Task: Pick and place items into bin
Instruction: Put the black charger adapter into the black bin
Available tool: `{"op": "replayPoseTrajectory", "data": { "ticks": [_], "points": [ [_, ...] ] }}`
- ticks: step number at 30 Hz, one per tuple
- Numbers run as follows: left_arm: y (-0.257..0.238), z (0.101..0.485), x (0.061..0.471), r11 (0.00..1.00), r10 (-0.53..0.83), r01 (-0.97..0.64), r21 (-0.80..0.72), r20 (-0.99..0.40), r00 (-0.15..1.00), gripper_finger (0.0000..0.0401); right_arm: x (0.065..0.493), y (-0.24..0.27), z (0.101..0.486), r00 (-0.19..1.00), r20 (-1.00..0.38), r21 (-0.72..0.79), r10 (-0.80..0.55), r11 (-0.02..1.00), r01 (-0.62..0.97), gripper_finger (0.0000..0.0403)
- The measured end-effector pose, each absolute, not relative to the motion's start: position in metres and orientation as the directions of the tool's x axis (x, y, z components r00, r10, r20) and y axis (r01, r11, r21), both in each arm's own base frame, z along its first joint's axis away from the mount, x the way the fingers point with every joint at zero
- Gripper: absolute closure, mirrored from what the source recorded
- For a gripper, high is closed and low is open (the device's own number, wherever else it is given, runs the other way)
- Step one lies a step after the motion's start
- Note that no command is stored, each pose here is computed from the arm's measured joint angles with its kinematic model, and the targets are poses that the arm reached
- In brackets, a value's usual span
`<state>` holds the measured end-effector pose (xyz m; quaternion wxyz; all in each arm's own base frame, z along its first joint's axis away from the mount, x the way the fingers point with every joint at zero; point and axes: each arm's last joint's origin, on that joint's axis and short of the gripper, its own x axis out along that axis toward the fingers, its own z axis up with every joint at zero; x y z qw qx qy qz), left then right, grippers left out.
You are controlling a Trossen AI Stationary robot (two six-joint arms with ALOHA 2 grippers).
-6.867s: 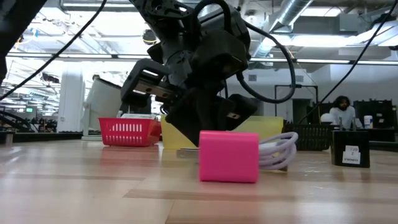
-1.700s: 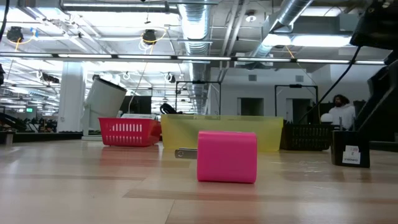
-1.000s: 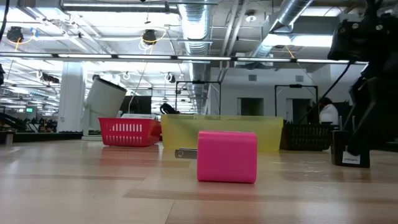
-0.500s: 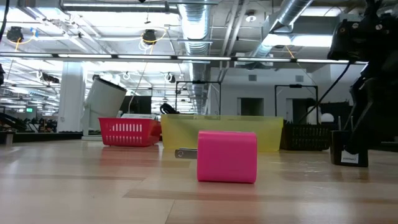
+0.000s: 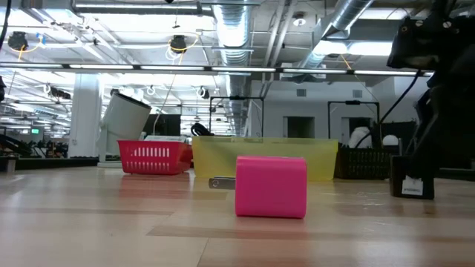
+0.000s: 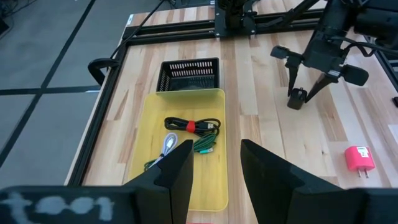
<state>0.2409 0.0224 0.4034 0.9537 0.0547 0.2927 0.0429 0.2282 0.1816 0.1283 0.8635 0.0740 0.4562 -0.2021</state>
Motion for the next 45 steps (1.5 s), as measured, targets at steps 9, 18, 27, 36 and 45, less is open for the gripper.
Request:
{"op": "replayPoseTrajectory", "data": {
  "ticks": [9,18,27,36,45],
  "points": [
    [0.022,0.403,0.241,0.990,0.114,-0.050,0.129,-0.554,0.824,0.0275,0.243,0.175,0.139,0.494,-0.817,-0.103,-0.299,0.917,0.385,0.0262],
    [0.022,0.402,0.240,0.991,0.111,-0.047,0.127,-0.564,0.818,0.0275,0.250,0.165,0.155,0.410,-0.832,-0.204,-0.373,0.894,0.399,0.0254],
    [0.022,0.401,0.240,0.991,0.110,-0.045,0.126,-0.573,0.812,0.0275,0.253,0.149,0.190,0.362,-0.815,-0.320,-0.452,0.872,0.370,0.0261],
    [0.022,0.401,0.240,0.991,0.110,-0.047,0.124,-0.573,0.812,0.0275,0.231,0.098,0.249,0.368,-0.735,-0.388,-0.569,0.799,0.460,0.0261],
    [0.022,0.401,0.240,0.991,0.110,-0.050,0.121,-0.573,0.812,0.0275,0.212,0.036,0.290,0.344,-0.698,-0.396,-0.627,0.739,0.544,0.0261]
  ]
}}
